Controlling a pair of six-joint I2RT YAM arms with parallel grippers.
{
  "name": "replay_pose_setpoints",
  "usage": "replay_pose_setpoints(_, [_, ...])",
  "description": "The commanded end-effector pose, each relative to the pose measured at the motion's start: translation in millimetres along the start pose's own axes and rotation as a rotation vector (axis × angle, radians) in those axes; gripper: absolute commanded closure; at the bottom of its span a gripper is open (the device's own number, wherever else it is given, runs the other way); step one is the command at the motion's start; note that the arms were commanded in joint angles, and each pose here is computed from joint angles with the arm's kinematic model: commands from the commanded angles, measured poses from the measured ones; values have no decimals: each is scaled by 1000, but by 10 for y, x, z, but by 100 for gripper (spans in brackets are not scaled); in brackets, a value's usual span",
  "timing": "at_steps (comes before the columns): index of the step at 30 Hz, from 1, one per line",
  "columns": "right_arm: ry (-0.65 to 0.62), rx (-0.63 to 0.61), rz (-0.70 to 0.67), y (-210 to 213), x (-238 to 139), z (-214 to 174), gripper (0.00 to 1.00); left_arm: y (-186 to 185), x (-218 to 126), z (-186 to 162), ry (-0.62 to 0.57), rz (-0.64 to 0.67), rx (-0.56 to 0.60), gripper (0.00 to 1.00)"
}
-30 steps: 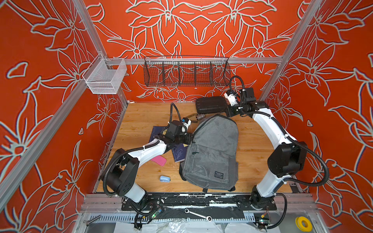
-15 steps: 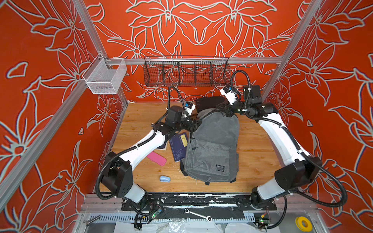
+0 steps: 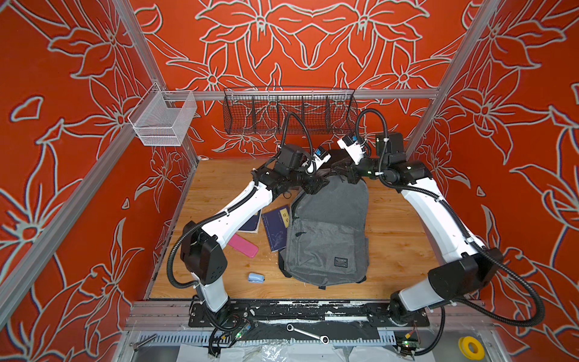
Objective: Pack the student bag
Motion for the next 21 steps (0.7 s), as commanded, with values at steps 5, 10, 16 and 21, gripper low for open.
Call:
replay_pose_setpoints(5, [-123, -84, 10, 164, -265, 458, 100, 32, 73, -24, 60, -4, 57, 52])
replay_pose_setpoints(10, [-105, -58, -24, 118, -270, 433, 100, -30, -9, 142, 7, -28, 42, 84])
replay_pose_setpoints(16, [-55, 29, -190, -127, -386, 341, 100, -37, -262, 351, -65, -26, -11, 100])
replay_pose_setpoints(21, [-52, 176, -332, -449, -553, 59, 100, 103, -532, 436, -133, -42, -136, 100])
Point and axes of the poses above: each gripper's point midway between its finger pads, its own x axis out along the fingers, its own y axis along the line the jaws close on, z = x × y, the point moved 1 cm from there along -x, back along the fingers, and after that the axes turned 9 degrees about -x, right-handed, at the moved point
